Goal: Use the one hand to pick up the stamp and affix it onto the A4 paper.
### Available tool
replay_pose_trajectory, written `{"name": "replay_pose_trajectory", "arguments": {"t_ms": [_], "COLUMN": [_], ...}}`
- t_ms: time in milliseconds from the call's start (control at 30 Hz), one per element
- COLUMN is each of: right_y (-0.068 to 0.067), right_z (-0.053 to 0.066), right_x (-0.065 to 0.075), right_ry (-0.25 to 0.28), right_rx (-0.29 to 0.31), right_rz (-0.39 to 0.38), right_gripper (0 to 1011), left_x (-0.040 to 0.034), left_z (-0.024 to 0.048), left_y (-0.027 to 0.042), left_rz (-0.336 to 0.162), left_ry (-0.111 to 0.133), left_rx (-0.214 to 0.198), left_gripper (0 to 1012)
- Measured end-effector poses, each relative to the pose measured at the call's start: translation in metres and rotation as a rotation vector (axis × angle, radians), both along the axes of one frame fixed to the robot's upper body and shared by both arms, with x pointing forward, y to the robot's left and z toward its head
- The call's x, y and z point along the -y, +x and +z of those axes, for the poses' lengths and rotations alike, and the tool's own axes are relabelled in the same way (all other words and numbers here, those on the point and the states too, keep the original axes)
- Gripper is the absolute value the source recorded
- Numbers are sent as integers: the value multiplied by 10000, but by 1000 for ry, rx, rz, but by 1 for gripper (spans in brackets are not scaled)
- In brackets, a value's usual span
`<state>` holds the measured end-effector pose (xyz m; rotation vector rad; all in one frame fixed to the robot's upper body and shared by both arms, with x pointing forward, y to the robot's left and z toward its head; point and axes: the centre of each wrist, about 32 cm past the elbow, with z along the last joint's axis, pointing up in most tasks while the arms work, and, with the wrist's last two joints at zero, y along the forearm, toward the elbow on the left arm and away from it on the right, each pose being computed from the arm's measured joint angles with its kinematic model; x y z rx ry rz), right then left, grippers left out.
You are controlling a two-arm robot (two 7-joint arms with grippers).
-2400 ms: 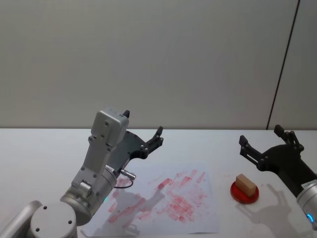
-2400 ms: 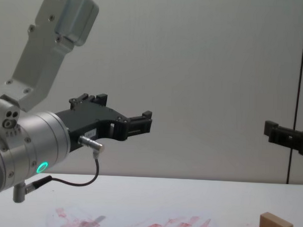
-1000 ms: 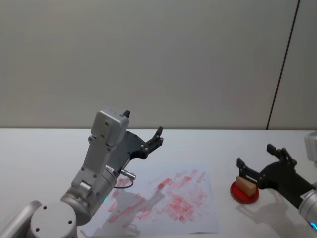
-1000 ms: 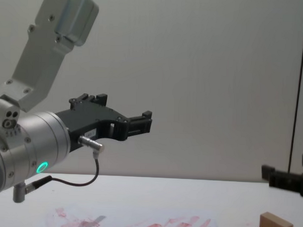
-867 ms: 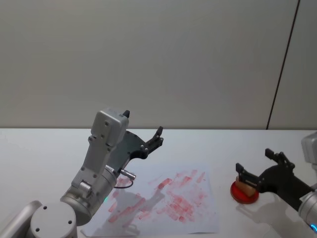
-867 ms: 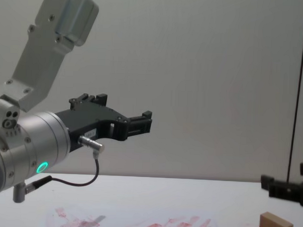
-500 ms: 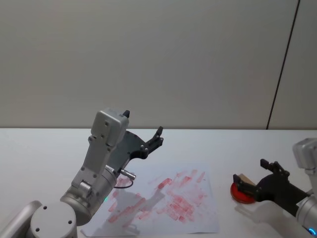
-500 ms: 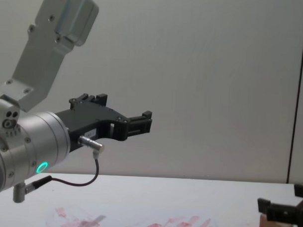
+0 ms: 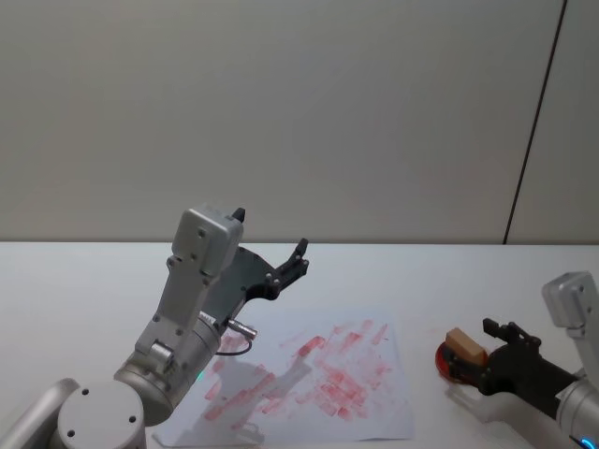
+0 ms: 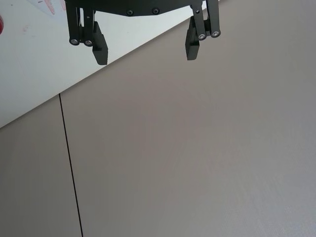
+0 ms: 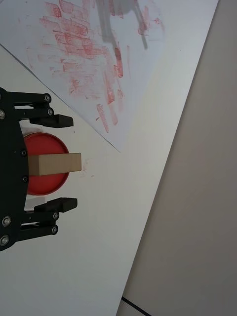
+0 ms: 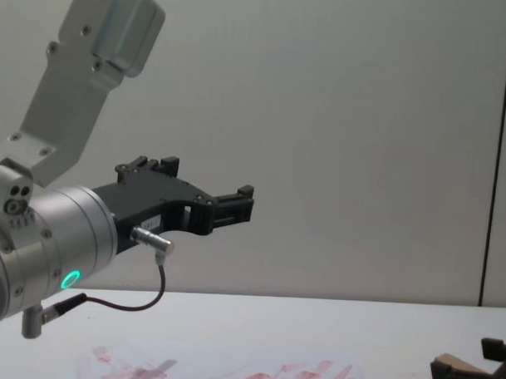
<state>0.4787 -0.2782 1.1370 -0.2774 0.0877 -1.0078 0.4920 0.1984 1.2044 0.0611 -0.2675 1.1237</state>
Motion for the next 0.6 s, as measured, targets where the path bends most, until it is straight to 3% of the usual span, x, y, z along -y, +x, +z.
{"name": "replay_pose_trajectory", "arguments": {"t_ms": [600], "right_y": [12], "right_z": [-61], "right_x": [19], "right_ry": [-8], "right_rx": [-31], "right_rz": [12], "right_gripper": [358], "left_x": [0], "left_z": [0], "left_y": [0], "left_rz": [0], "left_ry": [0], "left_rx": [0], "left_gripper": [1003]}}
